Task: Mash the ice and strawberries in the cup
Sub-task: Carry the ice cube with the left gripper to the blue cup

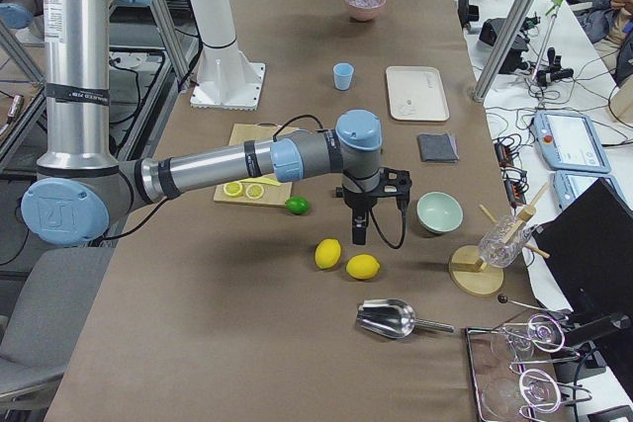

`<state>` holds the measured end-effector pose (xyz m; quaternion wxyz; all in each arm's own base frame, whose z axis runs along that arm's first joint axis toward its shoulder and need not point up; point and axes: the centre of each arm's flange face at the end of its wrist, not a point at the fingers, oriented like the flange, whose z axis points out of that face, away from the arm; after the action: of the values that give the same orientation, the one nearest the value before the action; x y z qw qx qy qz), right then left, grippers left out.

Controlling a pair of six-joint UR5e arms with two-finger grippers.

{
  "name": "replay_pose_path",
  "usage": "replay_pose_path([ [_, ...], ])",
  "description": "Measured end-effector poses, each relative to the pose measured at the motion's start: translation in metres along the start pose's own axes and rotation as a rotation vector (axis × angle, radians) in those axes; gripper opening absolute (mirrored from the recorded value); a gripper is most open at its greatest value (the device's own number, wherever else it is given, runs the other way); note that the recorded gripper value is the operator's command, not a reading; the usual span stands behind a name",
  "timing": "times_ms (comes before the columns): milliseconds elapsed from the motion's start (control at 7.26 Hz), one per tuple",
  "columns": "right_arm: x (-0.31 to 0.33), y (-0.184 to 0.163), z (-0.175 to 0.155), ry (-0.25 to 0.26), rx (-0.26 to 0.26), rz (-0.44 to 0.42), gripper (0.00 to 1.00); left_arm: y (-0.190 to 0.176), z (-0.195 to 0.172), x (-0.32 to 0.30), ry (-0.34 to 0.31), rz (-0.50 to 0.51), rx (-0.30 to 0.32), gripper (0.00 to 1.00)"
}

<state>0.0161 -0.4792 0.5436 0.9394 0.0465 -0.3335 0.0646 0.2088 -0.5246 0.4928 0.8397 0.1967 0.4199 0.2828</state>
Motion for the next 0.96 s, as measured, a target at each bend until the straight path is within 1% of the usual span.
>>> replay_pose_path([
  [138, -0.001, -0.001, -0.001, -0.001, 0.002, -0.002, 1.00, -0.021, -0.007, 0.009, 0.024, -0.011, 0.018, 0.00],
  [413, -0.002, -0.002, -0.002, -0.001, 0.004, -0.003, 1.00, -0.074, -0.020, 0.045, 0.094, -0.082, 0.063, 0.00],
  [689, -0.002, -0.003, -0.001, -0.001, 0.004, -0.003, 1.00, -0.123, -0.019, 0.103, 0.173, -0.146, 0.090, 0.00],
  [965, -0.003, -0.002, -0.002, -0.003, 0.005, -0.005, 1.00, -0.154, -0.017, 0.161, 0.255, -0.185, 0.124, 0.00],
])
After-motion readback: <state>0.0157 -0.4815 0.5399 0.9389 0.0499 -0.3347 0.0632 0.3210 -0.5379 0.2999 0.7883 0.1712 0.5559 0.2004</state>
